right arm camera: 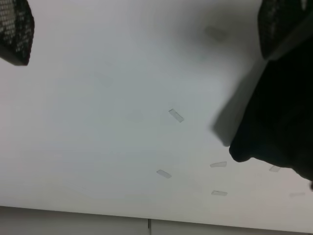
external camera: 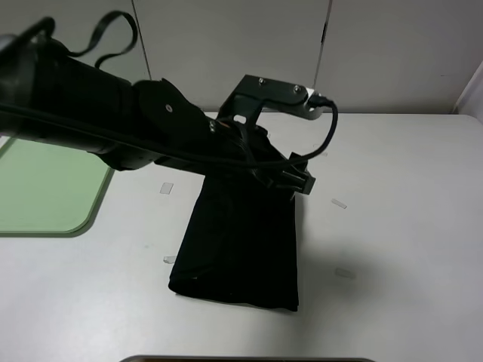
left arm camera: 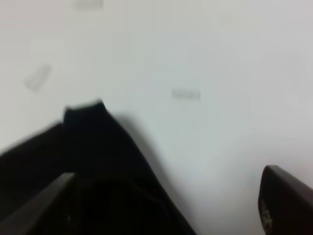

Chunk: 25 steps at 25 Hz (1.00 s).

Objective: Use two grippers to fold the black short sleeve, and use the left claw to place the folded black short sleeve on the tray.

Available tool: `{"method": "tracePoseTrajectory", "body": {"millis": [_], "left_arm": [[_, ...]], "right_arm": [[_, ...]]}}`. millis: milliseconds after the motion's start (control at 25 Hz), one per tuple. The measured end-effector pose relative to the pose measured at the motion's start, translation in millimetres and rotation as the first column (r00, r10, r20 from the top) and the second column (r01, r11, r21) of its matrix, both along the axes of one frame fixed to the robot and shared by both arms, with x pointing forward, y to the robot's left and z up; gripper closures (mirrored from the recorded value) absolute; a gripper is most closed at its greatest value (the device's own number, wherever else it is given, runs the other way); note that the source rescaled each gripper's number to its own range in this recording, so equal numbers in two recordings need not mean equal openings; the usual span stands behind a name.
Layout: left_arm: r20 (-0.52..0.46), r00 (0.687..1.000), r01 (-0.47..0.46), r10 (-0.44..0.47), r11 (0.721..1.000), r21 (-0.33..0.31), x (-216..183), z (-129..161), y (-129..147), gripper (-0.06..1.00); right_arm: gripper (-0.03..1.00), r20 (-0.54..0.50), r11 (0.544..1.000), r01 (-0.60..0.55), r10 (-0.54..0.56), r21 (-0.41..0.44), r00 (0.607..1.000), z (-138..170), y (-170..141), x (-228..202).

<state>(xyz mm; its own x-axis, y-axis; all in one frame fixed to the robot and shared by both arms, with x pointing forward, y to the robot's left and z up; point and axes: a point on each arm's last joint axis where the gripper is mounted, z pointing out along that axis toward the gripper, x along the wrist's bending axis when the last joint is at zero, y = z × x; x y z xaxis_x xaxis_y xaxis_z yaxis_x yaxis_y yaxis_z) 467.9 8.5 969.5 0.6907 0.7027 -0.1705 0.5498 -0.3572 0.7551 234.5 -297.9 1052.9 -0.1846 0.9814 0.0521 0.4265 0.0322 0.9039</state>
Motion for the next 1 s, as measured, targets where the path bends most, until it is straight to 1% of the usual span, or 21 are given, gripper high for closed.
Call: {"method": "tracePoseTrajectory", "body": {"millis": [80, 160, 240, 280, 360, 440, 560, 720, 760, 880, 1000], "left_arm": [[0.044, 0.999, -0.006, 0.007, 1.000, -0.024, 5, 18, 9, 0.22], [0.088, 0.996, 0.007, -0.004, 0.999, -0.040, 8, 38, 22, 0.22], [0.116, 0.993, 0.023, -0.021, 1.000, -0.017, 9, 45, 37, 0.22], [0.134, 0.991, 0.024, -0.025, 1.000, 0.006, 11, 45, 47, 0.22], [0.144, 0.989, 0.016, -0.024, 0.998, 0.058, 15, 38, 65, 0.21], [0.142, 0.990, -0.017, 0.003, 0.996, 0.093, 22, 31, 81, 0.16], [0.156, 0.986, -0.072, 0.055, 0.992, 0.104, 33, 29, 95, 0.10], [0.215, 0.970, -0.141, 0.117, 0.985, 0.102, 42, 32, 104, 0.08], [0.240, 0.963, -0.156, 0.126, 0.981, 0.112, 46, 31, 106, 0.08], [0.270, 0.957, -0.152, 0.102, 0.973, 0.173, 52, 20, 107, 0.08], [0.244, 0.968, -0.123, 0.062, 0.962, 0.244, 58, -2, 105, 0.08]], "right_arm": [[-0.03, 0.000, 1.000, 0.000, 0.000, 0.000, 1.000, 0, 0, 0], [-0.03, 0.000, 1.000, 0.000, 0.000, 0.000, 1.000, 0, 0, 0], [-0.03, 0.000, 1.000, 0.000, 0.000, 0.000, 1.000, 0, 0, 0], [-0.03, 0.000, 1.000, 0.000, 0.000, 0.000, 1.000, 0, 0, 0], [-0.03, 0.000, 1.000, 0.000, 0.000, 0.000, 1.000, 0, 0, 0], [-0.03, 0.000, 1.000, 0.000, 0.000, 0.000, 1.000, 0, 0, 0], [-0.03, 0.000, 1.000, 0.000, 0.000, 0.000, 1.000, 0, 0, 0], [-0.03, 0.000, 1.000, 0.000, 0.000, 0.000, 1.000, 0, 0, 0], [-0.03, 0.000, 1.000, 0.000, 0.000, 0.000, 1.000, 0, 0, 0], [-0.03, 0.000, 1.000, 0.000, 0.000, 0.000, 1.000, 0, 0, 0], [-0.03, 0.000, 1.000, 0.000, 0.000, 0.000, 1.000, 0, 0, 0]]}}
